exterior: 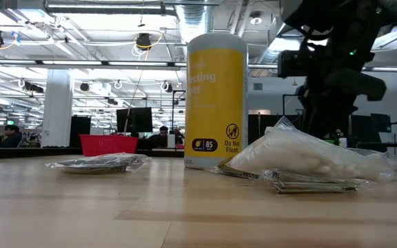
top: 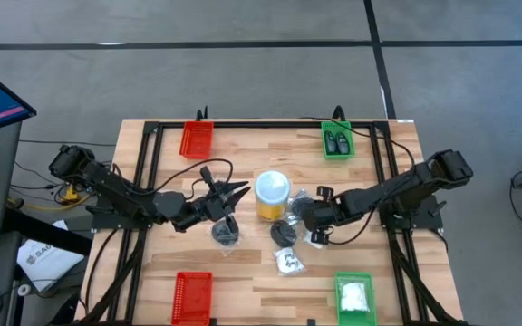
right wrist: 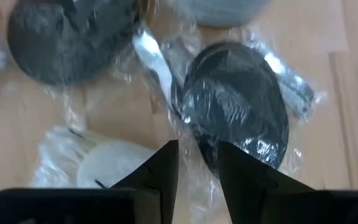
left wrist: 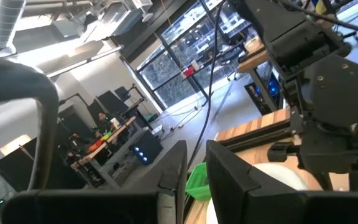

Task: Pick & Place Travel size toiletries
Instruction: Put the black hairbrush into the top orange bin

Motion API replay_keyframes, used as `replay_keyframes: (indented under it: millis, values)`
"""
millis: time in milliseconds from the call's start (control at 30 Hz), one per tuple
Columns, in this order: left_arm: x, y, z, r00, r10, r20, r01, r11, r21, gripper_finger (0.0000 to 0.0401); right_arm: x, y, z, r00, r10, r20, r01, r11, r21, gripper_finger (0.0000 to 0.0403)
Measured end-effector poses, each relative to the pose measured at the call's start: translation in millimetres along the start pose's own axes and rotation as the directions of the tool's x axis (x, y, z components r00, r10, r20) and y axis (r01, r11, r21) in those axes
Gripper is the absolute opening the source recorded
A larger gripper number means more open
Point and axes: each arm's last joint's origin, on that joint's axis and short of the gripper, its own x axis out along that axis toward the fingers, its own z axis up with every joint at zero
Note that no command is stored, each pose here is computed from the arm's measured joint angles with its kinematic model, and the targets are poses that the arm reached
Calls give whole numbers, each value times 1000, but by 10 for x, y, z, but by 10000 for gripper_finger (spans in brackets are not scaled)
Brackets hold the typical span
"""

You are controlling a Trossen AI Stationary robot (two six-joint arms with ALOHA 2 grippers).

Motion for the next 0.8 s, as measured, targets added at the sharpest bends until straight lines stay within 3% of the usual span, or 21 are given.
replay_keyframes:
  millis: [233, 600, 700, 800]
  values:
    - [0, -12, -19, 1000, -2, -21, 2, 1000, -4, 53, 120, 40, 1, 1000, -19, -16, 19, 1000, -19, 102]
    - [0, -25, -35, 999, -12, -31, 11, 1000, -6, 53, 329, 64, -21, 984, -177, -32, 175, 983, -52, 100]
    - [0, -26, -34, 999, -12, -31, 12, 1000, -5, 53, 380, 75, -35, 981, -184, -53, 182, 982, -48, 77]
    - [-1, -27, -35, 999, -13, -32, 13, 1000, -4, 53, 404, 89, -30, 981, -186, -63, 183, 982, -42, 22]
